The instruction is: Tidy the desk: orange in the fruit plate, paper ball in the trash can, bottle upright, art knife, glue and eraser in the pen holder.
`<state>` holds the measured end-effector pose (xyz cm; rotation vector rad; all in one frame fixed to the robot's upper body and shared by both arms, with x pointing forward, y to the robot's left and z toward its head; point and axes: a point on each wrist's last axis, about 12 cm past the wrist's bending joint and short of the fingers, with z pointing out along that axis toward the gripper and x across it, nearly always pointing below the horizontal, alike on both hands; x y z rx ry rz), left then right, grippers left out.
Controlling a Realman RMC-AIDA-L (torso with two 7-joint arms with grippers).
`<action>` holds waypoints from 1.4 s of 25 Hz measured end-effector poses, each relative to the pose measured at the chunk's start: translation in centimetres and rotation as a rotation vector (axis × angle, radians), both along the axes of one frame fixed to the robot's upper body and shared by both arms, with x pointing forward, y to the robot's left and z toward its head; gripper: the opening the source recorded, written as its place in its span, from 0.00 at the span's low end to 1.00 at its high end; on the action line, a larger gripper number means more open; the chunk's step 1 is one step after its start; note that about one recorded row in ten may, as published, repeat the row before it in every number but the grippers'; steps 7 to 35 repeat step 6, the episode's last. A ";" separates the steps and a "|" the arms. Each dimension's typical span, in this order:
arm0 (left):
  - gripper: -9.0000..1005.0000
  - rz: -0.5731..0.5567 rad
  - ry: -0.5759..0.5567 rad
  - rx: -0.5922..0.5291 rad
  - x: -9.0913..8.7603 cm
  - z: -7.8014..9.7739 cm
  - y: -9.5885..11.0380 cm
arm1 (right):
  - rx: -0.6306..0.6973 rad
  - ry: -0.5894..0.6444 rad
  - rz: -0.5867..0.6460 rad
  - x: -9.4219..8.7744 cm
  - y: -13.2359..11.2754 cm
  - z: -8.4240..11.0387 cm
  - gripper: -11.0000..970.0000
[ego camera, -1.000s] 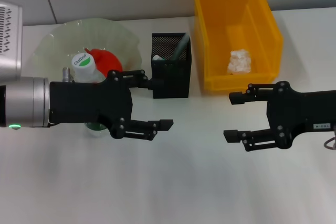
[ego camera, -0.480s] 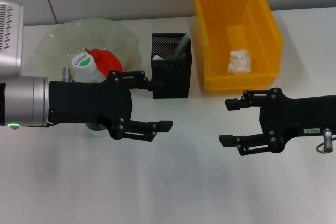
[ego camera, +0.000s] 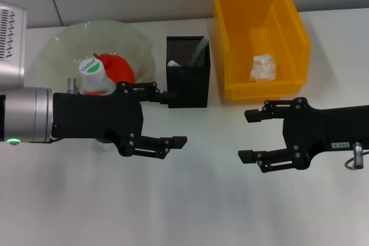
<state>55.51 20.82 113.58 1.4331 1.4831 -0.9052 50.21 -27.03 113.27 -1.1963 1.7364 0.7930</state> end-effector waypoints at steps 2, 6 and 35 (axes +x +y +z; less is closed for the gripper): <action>0.81 0.001 0.000 0.000 0.0 0.0 0.0 | 0.001 0.000 0.003 0.0 0.1 0.0 0.82; 0.81 0.003 -0.001 0.003 0.0 0.0 0.2 | 0.002 0.001 0.008 0.0 0.2 0.0 0.82; 0.81 0.003 -0.001 0.003 0.0 0.0 0.2 | 0.002 0.001 0.008 0.0 0.2 0.0 0.82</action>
